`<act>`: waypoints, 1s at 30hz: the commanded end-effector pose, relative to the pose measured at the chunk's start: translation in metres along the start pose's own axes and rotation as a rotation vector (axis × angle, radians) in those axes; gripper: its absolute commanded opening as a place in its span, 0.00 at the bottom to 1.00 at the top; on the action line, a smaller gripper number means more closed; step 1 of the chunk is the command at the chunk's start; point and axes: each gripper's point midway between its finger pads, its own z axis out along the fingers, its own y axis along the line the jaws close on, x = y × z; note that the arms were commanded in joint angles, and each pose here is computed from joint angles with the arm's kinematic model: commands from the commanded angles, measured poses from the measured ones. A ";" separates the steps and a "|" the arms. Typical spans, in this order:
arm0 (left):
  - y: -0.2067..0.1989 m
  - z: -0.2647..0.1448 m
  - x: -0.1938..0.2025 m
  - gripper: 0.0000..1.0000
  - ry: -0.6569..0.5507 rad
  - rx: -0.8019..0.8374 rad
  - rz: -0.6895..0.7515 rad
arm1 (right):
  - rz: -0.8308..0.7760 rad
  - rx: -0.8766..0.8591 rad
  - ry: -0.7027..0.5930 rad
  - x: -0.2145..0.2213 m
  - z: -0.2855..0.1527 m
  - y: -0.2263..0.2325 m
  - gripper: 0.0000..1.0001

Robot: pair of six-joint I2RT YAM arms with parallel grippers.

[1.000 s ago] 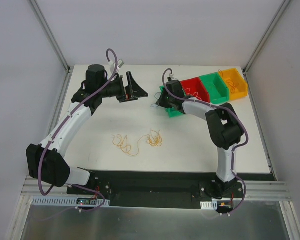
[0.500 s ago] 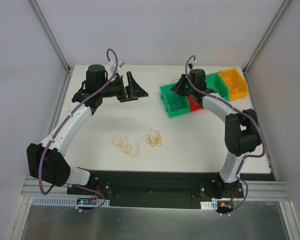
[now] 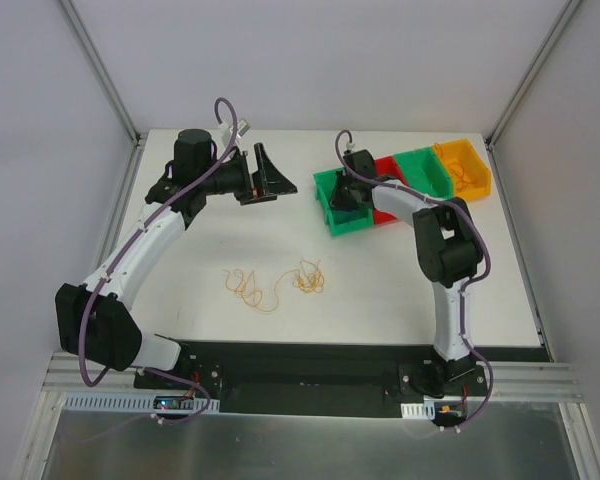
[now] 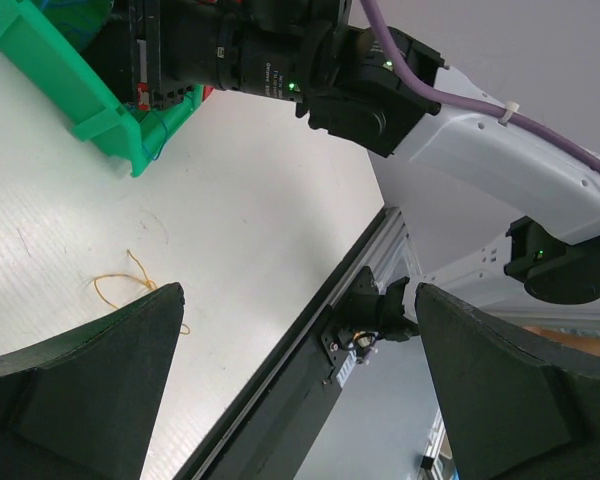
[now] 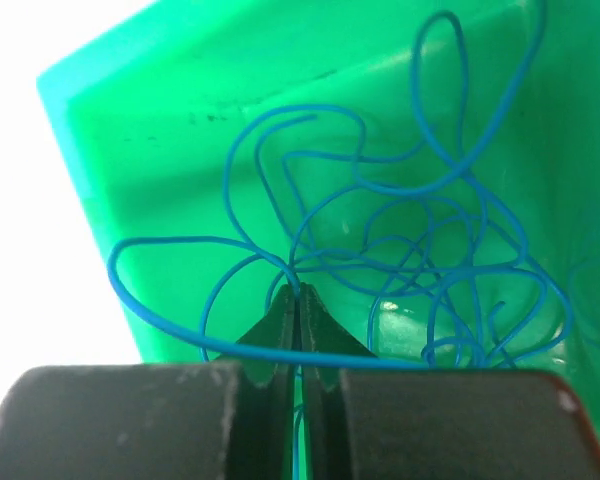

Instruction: Untangle the cables

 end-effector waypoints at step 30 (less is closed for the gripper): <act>-0.005 -0.002 -0.005 0.99 -0.015 0.032 0.041 | -0.242 0.097 -0.240 0.009 -0.095 -0.001 0.37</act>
